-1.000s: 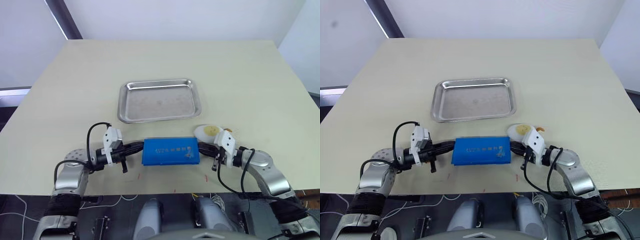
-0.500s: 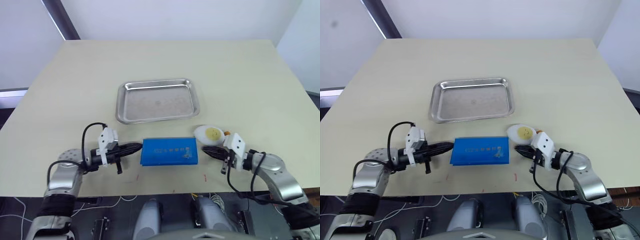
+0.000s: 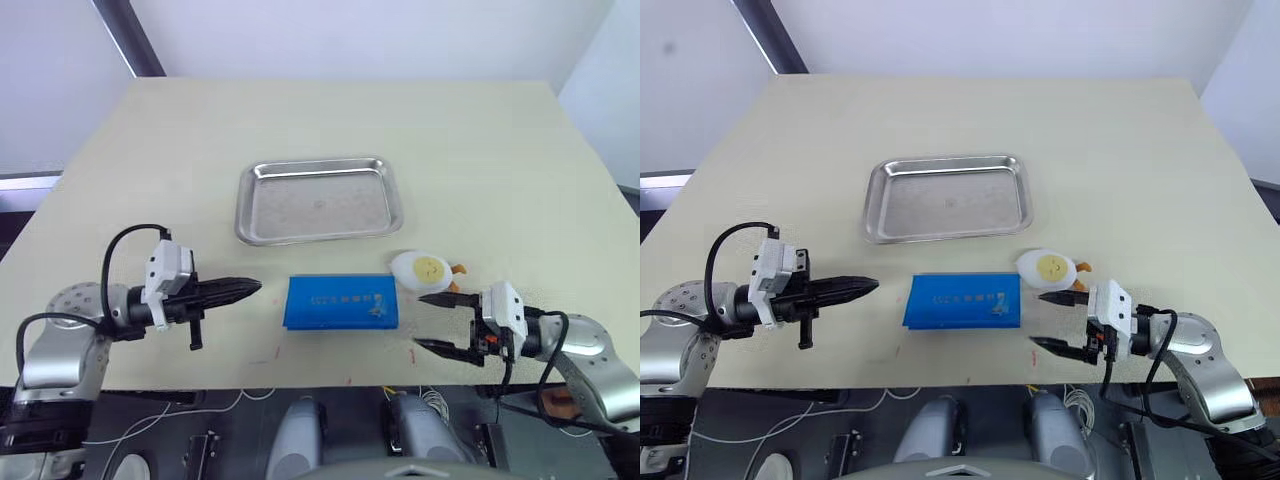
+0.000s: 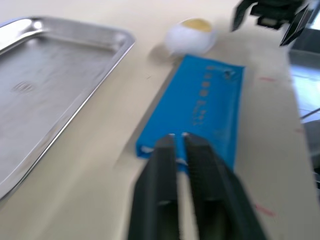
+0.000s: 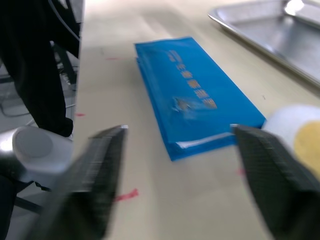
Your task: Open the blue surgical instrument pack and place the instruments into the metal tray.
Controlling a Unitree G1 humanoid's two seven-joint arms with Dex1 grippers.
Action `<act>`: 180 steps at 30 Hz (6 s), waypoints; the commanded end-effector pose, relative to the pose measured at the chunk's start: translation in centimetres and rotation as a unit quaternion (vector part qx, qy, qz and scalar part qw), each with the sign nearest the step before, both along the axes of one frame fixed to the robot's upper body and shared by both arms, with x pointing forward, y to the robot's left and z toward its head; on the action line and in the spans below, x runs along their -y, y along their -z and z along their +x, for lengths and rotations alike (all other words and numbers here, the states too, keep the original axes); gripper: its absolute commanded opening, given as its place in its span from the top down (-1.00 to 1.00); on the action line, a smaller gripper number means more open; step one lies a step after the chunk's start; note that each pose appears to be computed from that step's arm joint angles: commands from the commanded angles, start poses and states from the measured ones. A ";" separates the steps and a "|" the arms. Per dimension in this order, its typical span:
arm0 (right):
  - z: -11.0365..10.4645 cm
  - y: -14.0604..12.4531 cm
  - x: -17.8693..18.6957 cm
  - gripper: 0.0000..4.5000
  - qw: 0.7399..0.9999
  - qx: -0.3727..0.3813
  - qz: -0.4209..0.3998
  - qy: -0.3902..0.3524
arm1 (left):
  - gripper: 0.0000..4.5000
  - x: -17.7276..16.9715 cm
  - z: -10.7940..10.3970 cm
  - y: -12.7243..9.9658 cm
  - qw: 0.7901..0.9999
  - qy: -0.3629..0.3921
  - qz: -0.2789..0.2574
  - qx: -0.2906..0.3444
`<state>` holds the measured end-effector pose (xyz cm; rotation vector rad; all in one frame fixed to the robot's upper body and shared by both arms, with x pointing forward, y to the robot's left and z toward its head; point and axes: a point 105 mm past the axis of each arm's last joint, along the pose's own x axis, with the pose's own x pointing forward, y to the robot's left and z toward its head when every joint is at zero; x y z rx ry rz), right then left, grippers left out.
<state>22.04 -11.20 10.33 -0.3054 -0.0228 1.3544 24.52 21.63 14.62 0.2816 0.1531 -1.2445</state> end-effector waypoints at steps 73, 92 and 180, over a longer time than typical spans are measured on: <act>7.1 -4.7 -2.8 0.97 0.994 -0.095 -0.036 -0.049 | -1.00 2.3 -0.9 -3.0 0.994 0.092 -0.026 0.048; 7.7 -4.9 -3.4 0.97 0.997 -0.042 -0.018 -0.070 | -1.00 4.0 4.0 0.6 0.992 0.107 -0.072 -0.002; 7.7 -14.0 6.0 0.98 0.962 -0.114 0.235 0.083 | 1.00 6.0 3.7 3.3 0.986 0.143 -0.072 -0.040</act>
